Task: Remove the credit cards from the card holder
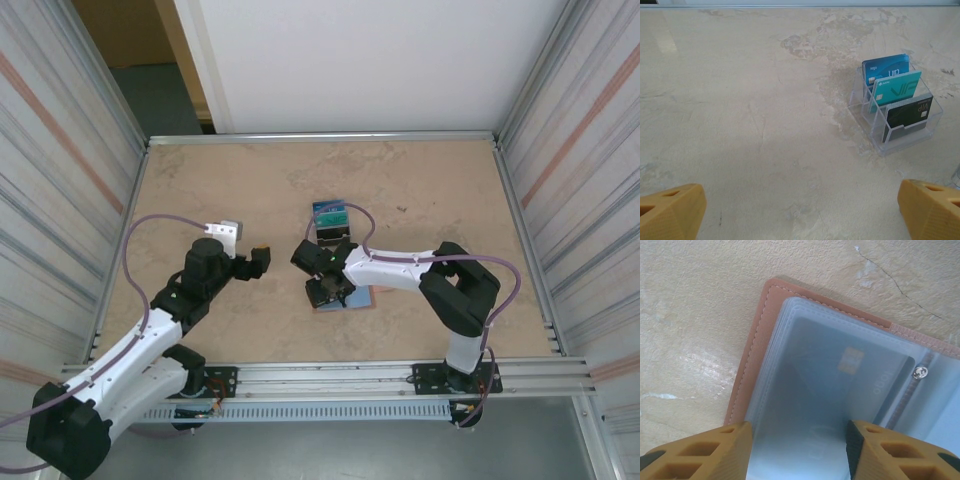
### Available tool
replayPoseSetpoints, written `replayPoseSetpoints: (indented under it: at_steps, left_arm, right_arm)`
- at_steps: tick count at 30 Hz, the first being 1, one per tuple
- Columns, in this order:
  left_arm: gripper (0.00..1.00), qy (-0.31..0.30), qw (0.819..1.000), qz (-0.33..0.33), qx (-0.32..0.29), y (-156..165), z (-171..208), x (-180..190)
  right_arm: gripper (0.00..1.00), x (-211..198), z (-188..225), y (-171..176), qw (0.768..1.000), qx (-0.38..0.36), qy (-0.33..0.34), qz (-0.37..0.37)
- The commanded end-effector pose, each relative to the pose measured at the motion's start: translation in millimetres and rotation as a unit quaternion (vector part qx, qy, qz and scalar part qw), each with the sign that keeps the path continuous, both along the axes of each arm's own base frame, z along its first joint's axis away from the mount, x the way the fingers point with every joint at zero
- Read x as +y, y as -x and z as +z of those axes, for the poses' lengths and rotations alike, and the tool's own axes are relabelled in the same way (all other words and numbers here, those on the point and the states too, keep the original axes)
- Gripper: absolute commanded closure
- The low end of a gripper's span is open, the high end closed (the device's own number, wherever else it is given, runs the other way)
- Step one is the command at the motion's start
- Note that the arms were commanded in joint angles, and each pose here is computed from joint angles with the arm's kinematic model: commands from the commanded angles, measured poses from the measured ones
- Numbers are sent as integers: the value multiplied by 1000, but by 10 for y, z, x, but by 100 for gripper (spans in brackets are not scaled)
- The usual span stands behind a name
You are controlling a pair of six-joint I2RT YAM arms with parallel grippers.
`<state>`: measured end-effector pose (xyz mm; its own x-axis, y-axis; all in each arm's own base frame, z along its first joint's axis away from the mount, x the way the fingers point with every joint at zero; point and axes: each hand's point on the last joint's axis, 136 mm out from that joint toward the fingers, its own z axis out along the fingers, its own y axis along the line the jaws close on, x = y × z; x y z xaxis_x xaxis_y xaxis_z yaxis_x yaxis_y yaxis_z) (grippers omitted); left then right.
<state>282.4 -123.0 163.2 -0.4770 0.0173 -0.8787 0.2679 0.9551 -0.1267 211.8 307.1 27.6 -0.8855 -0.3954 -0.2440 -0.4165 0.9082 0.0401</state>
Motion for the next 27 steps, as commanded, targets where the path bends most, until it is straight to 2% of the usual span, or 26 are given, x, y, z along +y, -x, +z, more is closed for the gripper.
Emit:
replayPoseSetpoints:
  at_steps: [1, 6, 13, 18, 21, 27]
  left_arm:
    - [1, 8, 1000, -1, 2, 8, 41, -20]
    - [1, 12, 1000, -11, -7, 18, 147, -56]
    - [1, -14, 999, -32, -31, 58, 325, -187]
    - [1, -40, 997, -48, -44, 83, 408, -343]
    - [1, -49, 996, -54, -46, 71, 424, -421]
    - [1, -55, 995, -63, -47, 26, 445, -536]
  right_arm:
    - [51, -126, -194, 88, 999, 30, 12, -22]
    - [63, -168, -199, 84, 998, 43, -15, -35]
    - [71, -198, -59, 0, 998, 29, -35, -41]
    - [77, -312, 51, -84, 999, 0, -18, -51]
    - [76, -408, 93, -117, 998, -15, 1, -59]
    - [69, -580, 160, -145, 996, -36, 25, -79]
